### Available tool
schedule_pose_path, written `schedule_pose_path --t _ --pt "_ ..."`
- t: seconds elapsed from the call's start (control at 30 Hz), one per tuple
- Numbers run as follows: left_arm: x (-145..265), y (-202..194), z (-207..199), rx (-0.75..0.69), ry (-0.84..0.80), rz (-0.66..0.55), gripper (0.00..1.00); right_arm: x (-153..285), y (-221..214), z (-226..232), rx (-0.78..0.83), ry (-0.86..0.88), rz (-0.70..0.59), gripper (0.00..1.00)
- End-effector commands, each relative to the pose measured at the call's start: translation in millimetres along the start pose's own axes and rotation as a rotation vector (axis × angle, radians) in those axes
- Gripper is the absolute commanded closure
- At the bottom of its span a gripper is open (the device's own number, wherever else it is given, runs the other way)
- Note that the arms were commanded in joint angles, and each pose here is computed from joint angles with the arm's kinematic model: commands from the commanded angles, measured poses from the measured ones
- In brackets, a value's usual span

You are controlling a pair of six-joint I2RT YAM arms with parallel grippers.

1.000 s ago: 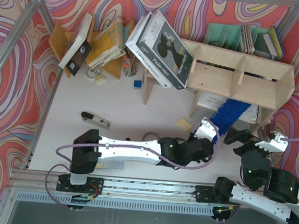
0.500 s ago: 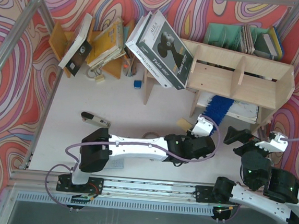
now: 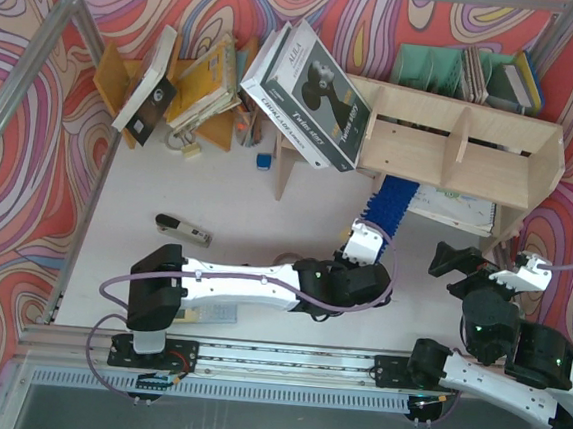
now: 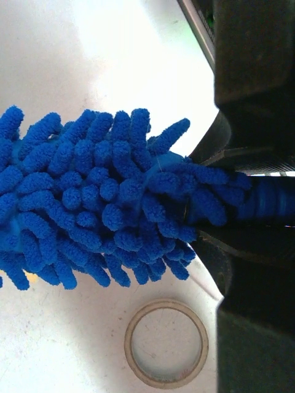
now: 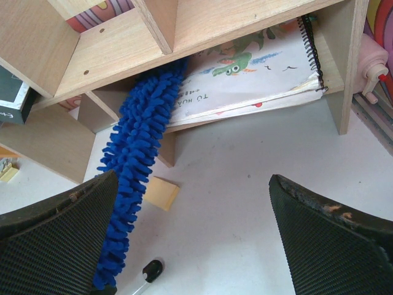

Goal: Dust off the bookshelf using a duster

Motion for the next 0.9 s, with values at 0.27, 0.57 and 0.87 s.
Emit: schedule_pose_path --t 0.27,0.57,0.87 --pt "0.7 -12.8 -52.1 -0.086 -0.128 0.038 1.0 0.5 3.8 -6.3 -0.019 -0.024 -0.015 0.01" --pt "25.7 13.9 9.7 0.035 0.066 -0.145 1.0 0.8 3.4 -6.7 -0.024 -0.021 -0.012 0.01" --pt "46.0 33.2 12.3 0.064 0.033 -0.221 1.0 0.8 3.4 -6.6 -0.023 -0.021 -0.012 0.01"
Point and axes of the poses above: each gripper's point midway between its finger pads, its own x axis back along the fingers, its own z axis along the line the jaws close on, y = z × x, the point moved 5 cm from there along x, back along the fingers, and after that the axes turned 15 degrees about x, right-handed, at the moved point
